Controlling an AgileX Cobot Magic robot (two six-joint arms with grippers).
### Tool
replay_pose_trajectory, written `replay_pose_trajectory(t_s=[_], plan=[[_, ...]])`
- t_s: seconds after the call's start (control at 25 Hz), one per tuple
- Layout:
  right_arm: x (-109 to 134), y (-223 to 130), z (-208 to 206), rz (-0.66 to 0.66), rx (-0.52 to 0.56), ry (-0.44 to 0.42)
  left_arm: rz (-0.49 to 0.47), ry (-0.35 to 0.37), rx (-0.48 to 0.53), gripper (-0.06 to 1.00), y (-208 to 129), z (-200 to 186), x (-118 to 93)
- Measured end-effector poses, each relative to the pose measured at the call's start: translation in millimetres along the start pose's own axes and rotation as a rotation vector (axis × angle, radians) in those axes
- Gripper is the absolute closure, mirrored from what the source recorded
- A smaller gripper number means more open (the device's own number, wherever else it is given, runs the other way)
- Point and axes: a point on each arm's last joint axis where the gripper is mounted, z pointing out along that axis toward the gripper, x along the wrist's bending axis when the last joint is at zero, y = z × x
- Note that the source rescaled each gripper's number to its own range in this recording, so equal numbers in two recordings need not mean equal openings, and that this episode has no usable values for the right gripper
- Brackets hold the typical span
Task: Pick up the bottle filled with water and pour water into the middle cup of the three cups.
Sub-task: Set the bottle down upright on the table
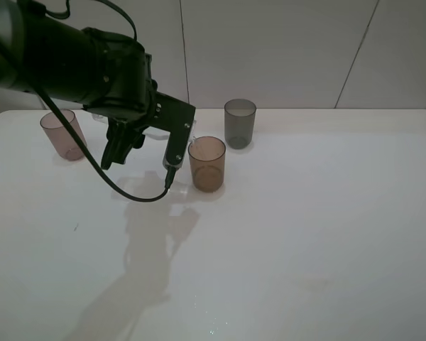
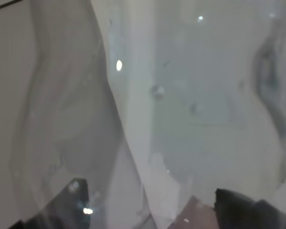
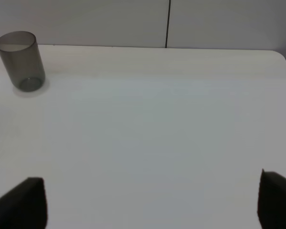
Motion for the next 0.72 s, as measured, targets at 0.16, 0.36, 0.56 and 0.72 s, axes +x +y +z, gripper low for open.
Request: replay_pose_trajectory(t_s=[0.16, 0.36, 0.56, 0.72], plan=[[0.0, 0.0, 0.0, 0.000, 0.000, 0.000, 0.046, 0.015, 0.004, 0.93, -0.3, 0.0, 1.4], [0.0, 0.0, 0.0, 0.000, 0.000, 0.000, 0.079, 0.039, -0.004, 0.93, 0.5, -0.1, 3.6], [0.0, 0.0, 0.0, 0.000, 0.000, 0.000, 0.098, 0.057, -0.020, 0.93, 2.2, -0.2, 5.1], [0.0, 0.0, 0.0, 0.000, 0.000, 0.000, 0.128, 0.078, -0.014, 0.93, 1.9, -0.4, 7.0]])
